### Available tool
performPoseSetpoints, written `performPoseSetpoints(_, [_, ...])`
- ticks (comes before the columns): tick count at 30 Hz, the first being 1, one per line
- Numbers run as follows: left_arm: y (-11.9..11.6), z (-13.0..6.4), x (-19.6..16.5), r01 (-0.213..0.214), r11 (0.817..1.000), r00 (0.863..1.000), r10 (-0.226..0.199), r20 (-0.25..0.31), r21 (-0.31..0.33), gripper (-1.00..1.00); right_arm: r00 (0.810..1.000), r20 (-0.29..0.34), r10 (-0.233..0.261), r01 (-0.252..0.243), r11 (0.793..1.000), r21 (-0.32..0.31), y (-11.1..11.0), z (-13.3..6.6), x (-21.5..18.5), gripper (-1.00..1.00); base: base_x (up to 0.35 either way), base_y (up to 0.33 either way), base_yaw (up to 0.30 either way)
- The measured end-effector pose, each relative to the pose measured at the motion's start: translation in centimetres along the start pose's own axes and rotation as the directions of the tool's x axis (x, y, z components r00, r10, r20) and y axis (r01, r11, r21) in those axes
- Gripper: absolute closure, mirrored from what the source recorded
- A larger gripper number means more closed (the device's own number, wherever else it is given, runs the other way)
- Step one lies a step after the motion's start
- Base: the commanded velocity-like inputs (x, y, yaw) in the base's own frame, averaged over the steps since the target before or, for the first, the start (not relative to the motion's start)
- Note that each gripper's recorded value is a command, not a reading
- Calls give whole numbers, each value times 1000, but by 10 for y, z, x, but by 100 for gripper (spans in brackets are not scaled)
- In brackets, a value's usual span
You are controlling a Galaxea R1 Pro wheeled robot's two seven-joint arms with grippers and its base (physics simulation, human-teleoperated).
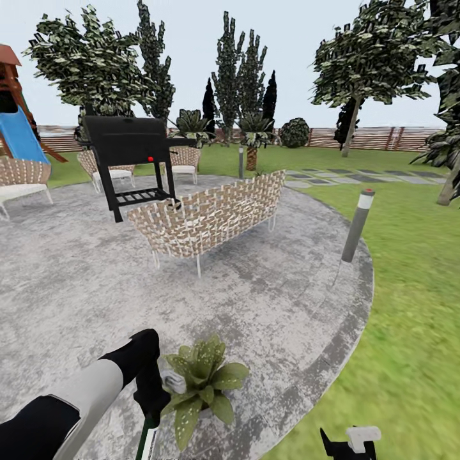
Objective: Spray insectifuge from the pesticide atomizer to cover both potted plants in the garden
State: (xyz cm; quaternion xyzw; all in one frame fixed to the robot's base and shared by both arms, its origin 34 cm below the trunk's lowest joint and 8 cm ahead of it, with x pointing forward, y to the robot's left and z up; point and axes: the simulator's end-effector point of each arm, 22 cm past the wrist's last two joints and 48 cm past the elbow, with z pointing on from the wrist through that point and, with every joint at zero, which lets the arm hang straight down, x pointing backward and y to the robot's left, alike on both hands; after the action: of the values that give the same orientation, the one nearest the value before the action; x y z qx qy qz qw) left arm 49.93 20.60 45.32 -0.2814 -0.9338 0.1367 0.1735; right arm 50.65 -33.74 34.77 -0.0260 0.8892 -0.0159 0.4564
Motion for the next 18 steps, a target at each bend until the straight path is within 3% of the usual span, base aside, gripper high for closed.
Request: performPoseSetpoints(18, [-6, 2, -3, -7, 1000, 1000, 7, 2, 8, 100, 1000, 0, 0, 0, 1000, 1, 0, 0, 0, -100, -40, -265, 13])
